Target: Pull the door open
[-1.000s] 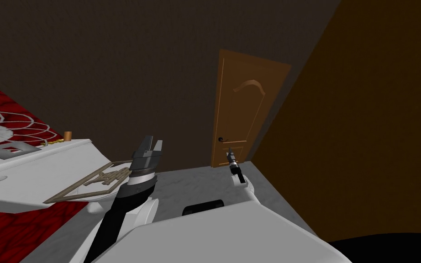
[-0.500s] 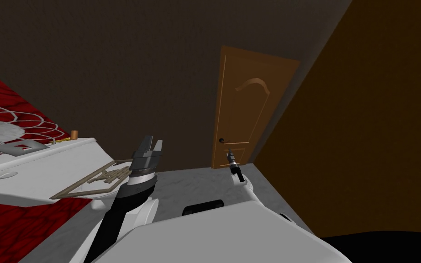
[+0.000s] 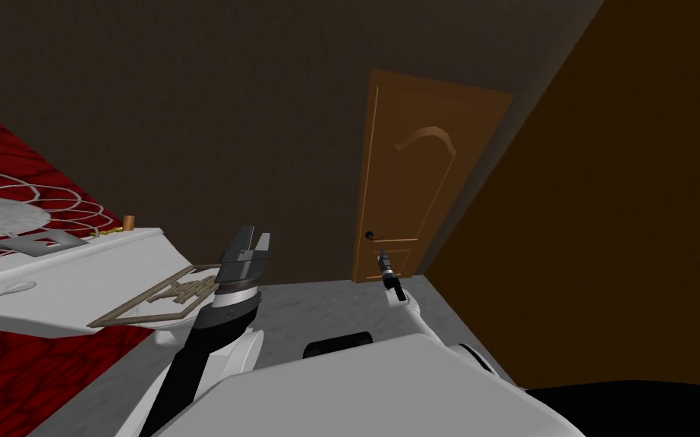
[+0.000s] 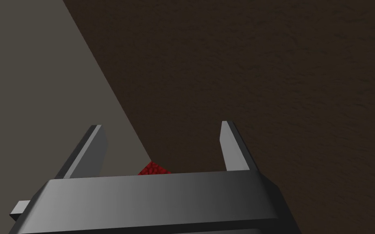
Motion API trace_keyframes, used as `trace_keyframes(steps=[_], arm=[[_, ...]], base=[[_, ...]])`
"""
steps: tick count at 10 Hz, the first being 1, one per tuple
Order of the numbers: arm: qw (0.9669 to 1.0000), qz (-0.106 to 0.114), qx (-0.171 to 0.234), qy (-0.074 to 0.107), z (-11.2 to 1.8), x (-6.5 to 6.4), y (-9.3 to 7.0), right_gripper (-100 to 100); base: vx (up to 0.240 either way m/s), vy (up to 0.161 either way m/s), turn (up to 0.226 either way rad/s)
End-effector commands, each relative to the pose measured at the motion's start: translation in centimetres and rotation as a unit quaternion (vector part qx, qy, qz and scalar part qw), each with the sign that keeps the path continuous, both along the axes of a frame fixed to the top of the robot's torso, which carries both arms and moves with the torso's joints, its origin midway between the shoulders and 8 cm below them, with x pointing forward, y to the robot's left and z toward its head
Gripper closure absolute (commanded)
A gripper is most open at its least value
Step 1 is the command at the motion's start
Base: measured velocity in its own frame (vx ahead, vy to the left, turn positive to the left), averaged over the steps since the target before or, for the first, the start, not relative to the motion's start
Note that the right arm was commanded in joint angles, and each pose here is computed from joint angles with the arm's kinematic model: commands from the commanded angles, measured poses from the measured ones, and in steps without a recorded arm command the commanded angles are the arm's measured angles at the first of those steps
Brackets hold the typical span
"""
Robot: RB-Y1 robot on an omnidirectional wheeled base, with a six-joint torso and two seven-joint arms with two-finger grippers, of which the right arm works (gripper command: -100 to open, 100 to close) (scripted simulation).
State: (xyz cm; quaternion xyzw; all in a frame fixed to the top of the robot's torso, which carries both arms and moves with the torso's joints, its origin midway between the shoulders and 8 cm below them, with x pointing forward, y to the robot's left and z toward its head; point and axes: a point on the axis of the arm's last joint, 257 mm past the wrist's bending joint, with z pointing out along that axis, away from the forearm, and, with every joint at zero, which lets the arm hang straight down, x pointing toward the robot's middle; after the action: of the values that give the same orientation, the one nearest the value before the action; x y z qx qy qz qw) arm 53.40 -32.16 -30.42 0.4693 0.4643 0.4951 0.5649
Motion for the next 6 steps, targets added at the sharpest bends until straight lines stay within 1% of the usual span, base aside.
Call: trace_keyframes(steps=[1,2,4,5,6], arm=[[1.0,-0.003,-0.003,0.007,-0.6,0.3,-0.4,-100],[0.9999,-0.004,-0.003,0.012,-1.0,0.2,-0.5,-100],[0.9997,-0.009,-0.005,0.024,-2.0,0.4,-1.0,-100],[0.9997,-0.009,-0.005,0.024,-2.0,0.4,-1.0,-100],[0.9995,-0.011,-0.007,0.03,-2.5,0.5,-1.2,-100]], base=[[0.058,-0.059,0.094],[0.04,-0.042,0.032],[0.057,-0.046,0.055],[0.046,-0.036,0.026],[0.042,-0.039,0.046]])
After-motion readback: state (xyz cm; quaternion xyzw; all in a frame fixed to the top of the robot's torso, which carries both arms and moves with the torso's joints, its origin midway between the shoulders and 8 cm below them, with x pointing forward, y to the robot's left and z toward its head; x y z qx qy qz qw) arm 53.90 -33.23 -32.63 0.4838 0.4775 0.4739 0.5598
